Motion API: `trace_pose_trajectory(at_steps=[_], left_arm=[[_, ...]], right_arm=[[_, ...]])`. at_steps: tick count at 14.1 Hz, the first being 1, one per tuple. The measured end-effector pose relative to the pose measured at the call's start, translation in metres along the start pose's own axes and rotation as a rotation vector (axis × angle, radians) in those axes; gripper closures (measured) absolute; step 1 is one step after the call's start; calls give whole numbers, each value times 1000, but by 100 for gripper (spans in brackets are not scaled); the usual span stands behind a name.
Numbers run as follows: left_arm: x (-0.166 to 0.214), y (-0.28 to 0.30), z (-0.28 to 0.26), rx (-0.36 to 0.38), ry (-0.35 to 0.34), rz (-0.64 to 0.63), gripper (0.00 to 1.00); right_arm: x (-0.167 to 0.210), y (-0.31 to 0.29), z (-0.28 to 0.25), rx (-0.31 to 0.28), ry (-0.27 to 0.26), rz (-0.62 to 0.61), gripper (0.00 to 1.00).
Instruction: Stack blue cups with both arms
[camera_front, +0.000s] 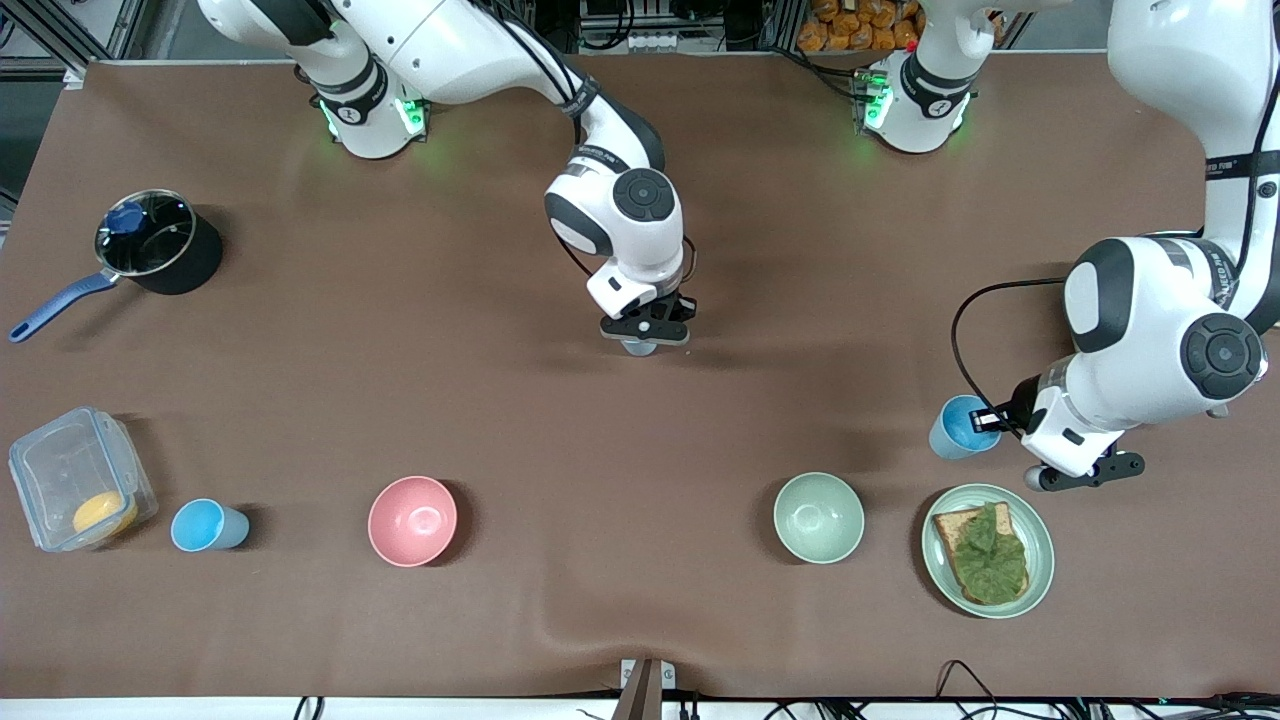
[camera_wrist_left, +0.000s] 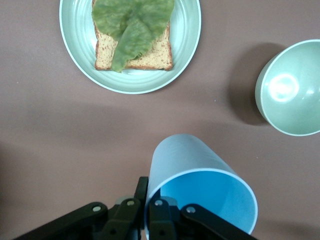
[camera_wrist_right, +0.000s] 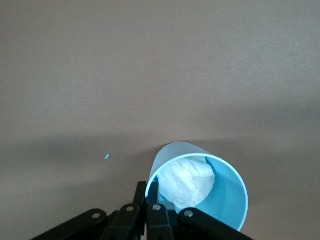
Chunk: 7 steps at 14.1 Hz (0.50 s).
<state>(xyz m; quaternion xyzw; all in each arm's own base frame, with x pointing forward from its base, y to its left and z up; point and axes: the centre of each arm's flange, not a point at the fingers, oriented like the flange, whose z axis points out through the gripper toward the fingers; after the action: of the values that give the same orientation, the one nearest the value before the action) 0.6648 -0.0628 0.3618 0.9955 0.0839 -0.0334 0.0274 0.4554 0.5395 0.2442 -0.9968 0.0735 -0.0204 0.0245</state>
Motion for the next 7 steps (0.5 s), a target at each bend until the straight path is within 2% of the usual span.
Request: trace_pose_trajectory(at_steps=[1, 2, 7], left_arm=[[0, 1, 0, 0, 0, -1, 96], [0, 1, 0, 0, 0, -4, 96], [-2, 8, 0, -4, -1, -4, 96]], right_arm=[[0, -1, -1, 4, -3, 5, 93], [1, -1, 0, 10, -11, 15, 85], [14, -5, -20, 47, 13, 35, 31]])
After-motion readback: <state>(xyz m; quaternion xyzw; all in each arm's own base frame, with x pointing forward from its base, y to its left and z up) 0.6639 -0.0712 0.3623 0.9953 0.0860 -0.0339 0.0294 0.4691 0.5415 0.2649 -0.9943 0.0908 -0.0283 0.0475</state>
